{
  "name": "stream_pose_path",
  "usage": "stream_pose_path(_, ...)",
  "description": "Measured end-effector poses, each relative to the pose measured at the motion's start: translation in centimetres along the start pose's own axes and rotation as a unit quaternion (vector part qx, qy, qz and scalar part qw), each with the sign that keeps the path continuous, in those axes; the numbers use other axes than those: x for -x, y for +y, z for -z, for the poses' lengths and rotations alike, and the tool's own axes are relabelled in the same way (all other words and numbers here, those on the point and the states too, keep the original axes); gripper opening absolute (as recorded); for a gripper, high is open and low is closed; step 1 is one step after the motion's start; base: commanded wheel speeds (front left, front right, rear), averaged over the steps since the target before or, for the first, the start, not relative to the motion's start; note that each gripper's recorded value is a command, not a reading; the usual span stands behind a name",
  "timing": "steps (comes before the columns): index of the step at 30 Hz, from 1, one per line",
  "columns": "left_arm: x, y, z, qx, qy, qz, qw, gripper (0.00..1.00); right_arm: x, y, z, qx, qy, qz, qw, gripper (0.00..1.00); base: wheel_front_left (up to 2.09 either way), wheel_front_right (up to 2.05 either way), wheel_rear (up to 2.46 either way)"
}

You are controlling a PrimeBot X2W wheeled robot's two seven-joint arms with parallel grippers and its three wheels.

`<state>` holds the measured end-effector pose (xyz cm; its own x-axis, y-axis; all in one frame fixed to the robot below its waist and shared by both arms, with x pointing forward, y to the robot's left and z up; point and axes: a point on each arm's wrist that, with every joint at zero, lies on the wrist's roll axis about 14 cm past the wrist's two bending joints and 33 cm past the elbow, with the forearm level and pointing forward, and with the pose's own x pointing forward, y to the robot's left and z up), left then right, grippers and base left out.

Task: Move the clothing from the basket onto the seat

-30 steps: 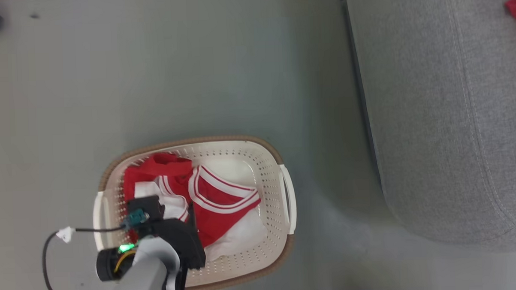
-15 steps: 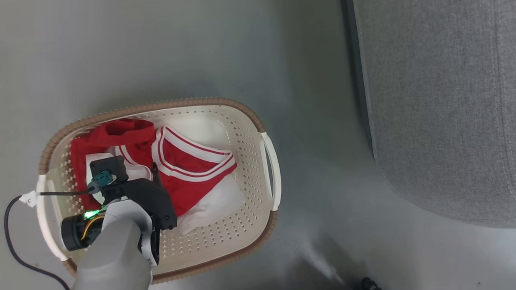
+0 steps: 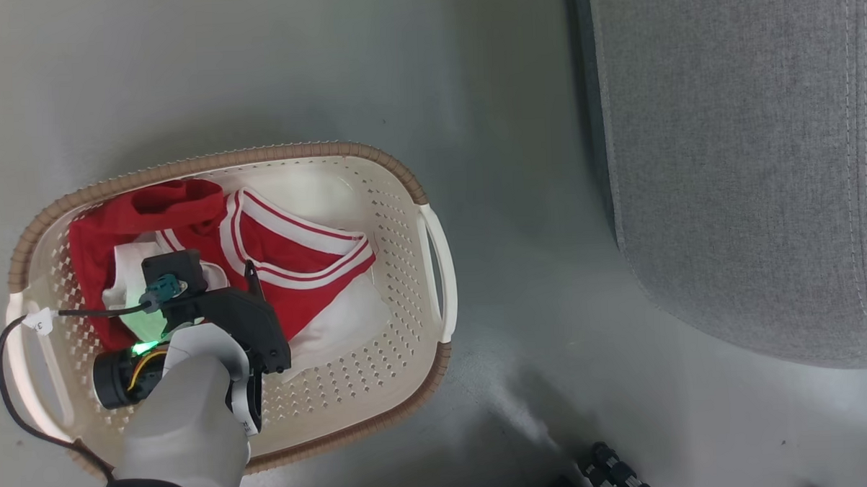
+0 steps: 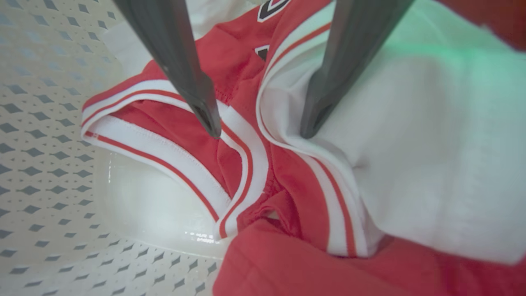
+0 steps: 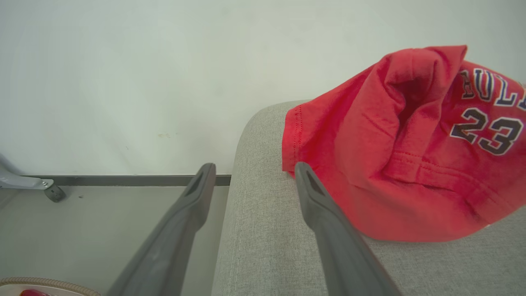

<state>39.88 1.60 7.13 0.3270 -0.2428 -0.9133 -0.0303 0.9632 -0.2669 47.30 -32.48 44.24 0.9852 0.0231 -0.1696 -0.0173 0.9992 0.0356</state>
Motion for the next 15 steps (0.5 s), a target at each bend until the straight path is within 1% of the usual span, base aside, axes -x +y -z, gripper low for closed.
stream_pose_path(1,-0.09,-0.07,0.11,0.001,0.001,0.001,1.000,1.00,0.01,-0.03,0.01,0.001,0.001,0.000,1.000,1.00,0.00,0.00,0.00)
stream_pose_path(2,-0.18,-0.18,0.21,0.000,0.003,0.002,1.000,0.84,0.02,-0.08,0.04,0.003,0.002,0.001,1.000,1.00,0.00,0.00,0.00)
stream_pose_path(3,-0.25,-0.27,0.30,0.001,0.004,0.003,1.000,0.36,0.05,-0.13,0.03,0.004,0.003,0.001,1.000,1.00,0.00,0.00,0.00)
stream_pose_path(4,-0.32,-0.37,0.36,0.002,0.005,0.004,1.000,0.01,0.07,-0.18,0.03,0.005,0.004,0.002,1.000,1.00,0.00,0.00,0.00)
stream_pose_path(5,-0.37,-0.48,0.40,0.002,0.005,0.005,1.000,0.00,0.10,-0.22,0.00,0.006,0.004,0.002,1.000,1.00,0.00,0.00,0.00)
stream_pose_path(15,-0.13,-0.38,1.05,0.010,0.015,0.004,1.000,0.00,-0.03,-0.05,-0.57,0.008,-0.005,-0.001,1.000,1.00,0.00,0.00,0.00)
